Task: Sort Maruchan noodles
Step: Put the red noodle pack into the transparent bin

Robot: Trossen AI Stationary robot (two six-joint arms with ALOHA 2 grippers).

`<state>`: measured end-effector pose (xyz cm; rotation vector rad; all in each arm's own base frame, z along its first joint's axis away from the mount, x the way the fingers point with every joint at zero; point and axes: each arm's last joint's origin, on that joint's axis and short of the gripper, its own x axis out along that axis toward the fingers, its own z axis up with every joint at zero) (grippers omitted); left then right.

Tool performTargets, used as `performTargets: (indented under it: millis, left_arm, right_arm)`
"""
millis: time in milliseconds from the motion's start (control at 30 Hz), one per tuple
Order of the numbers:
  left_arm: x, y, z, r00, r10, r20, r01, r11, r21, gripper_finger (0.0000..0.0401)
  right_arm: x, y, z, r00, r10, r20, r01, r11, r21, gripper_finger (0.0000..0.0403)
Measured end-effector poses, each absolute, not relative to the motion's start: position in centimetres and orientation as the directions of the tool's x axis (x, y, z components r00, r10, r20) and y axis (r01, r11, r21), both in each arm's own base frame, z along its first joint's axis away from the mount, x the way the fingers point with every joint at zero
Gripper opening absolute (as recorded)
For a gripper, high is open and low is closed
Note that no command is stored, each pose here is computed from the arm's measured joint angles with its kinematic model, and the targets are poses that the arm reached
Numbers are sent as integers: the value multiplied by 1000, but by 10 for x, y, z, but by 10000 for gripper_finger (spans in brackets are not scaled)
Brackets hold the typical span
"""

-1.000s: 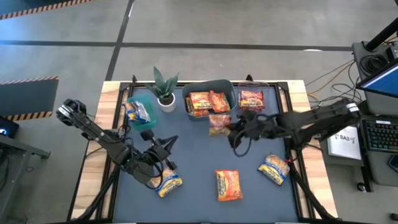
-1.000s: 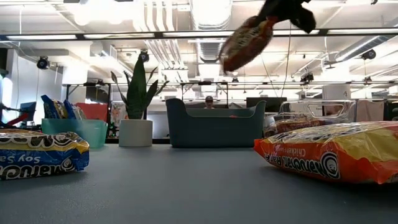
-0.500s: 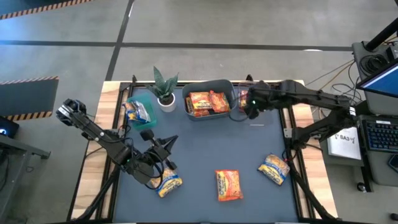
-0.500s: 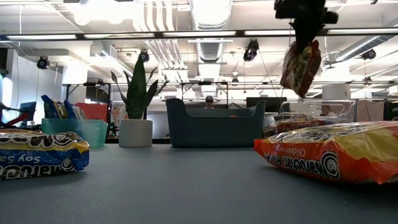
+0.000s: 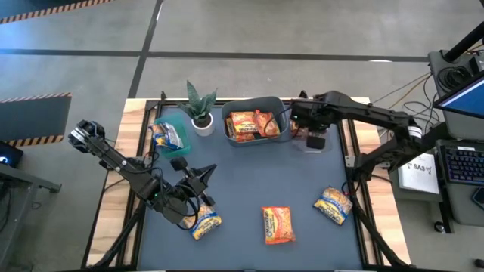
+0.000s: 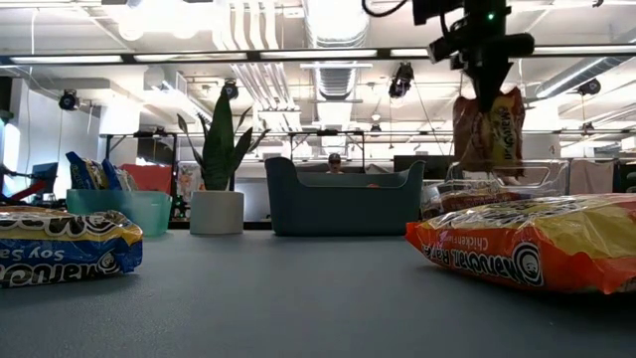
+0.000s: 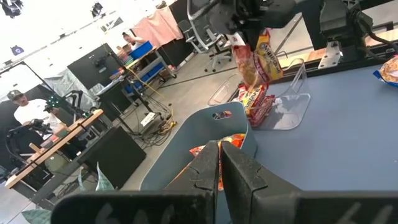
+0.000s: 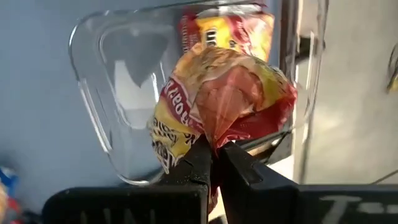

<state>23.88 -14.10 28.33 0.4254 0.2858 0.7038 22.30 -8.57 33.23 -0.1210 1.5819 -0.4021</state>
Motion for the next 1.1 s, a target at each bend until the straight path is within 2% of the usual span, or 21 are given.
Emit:
performTargets:
  millis: [133,833,1100]
  left_arm:
    - [239,-141,283,729,675,-111,-561,682,469,0]
    - [238,-140,282,728,675,-116,-554,680,479,0]
    - [238,-140,281,728,676,-117,-554,680,481,0]
  right_arm:
    - [231,-89,323,-95,-310,-946,32,949,-315,8]
    - [265,-100,286,-178,-261,-949,-241,946,-215,8]
    - [274,-102,272,-211,-226,-951,-275,947,-164,8]
